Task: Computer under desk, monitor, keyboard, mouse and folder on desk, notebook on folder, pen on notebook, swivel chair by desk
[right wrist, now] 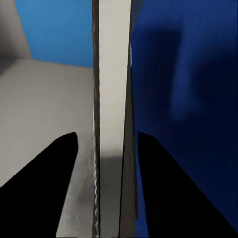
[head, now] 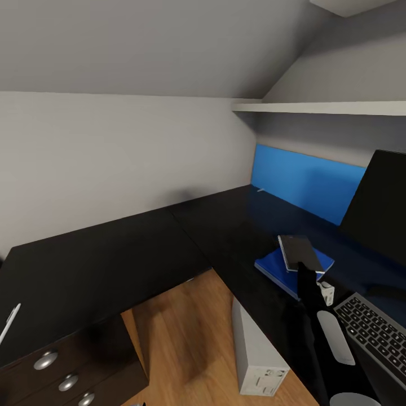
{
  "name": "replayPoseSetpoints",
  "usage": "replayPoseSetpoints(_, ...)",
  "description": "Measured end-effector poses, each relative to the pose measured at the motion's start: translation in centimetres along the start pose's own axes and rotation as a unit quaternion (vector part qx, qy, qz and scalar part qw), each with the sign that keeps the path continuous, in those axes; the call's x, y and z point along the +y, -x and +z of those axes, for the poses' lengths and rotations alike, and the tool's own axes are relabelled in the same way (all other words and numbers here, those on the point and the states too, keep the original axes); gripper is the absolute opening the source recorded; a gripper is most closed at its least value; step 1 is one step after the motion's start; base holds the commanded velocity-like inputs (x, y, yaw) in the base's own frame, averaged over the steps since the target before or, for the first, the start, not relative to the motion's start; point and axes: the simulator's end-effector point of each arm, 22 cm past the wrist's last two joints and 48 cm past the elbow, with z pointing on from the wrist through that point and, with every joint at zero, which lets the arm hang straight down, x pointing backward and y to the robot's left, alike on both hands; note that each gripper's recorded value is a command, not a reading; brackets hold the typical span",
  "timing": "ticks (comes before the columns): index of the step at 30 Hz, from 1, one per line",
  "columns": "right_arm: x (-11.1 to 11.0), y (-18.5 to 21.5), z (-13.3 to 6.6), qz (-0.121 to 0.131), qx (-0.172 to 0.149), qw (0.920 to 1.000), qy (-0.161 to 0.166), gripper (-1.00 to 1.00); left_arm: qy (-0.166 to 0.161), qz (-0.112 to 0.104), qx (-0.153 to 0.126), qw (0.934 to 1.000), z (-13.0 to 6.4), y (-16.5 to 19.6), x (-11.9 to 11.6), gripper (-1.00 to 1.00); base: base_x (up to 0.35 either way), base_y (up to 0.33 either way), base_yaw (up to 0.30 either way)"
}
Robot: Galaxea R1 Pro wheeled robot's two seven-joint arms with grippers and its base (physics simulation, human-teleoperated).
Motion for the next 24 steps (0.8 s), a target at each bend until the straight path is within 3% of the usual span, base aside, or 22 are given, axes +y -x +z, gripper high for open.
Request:
replayPoseSetpoints(3, -0.6, 0.0, 0.0, 0.001, -0.001, 0.9999, -0.014, 1.00, 0.000, 0.000, 0.000, 1.0000, 0.0, 0.0, 0.0, 1.00, 0.000, 0.000, 0.000)
replayPoseSetpoints(5, 0.6, 0.3, 0.0, 0.002, -0.004, 1.0000, -0.002, 1.00, 0.000, 0.000, 0.000, 1.0000, 0.0, 0.0, 0.0, 1.00, 0.000, 0.000, 0.000)
replayPoseSetpoints(11, 0.6, 0.4, 0.0, 0.001, -0.005, 1.0000, -0.002, 1.00, 0.000, 0.001, -0.001, 1.0000, 0.0, 0.0, 0.0, 1.00, -0.009, 0.000, 0.000)
replayPoseSetpoints(24, 0.4, 0.3, 0.0, 0.001, -0.004, 1.0000, -0.002, 1.00, 0.000, 0.000, 0.000, 1.0000, 0.0, 0.0, 0.0, 1.00, -0.207, 0.000, 0.000)
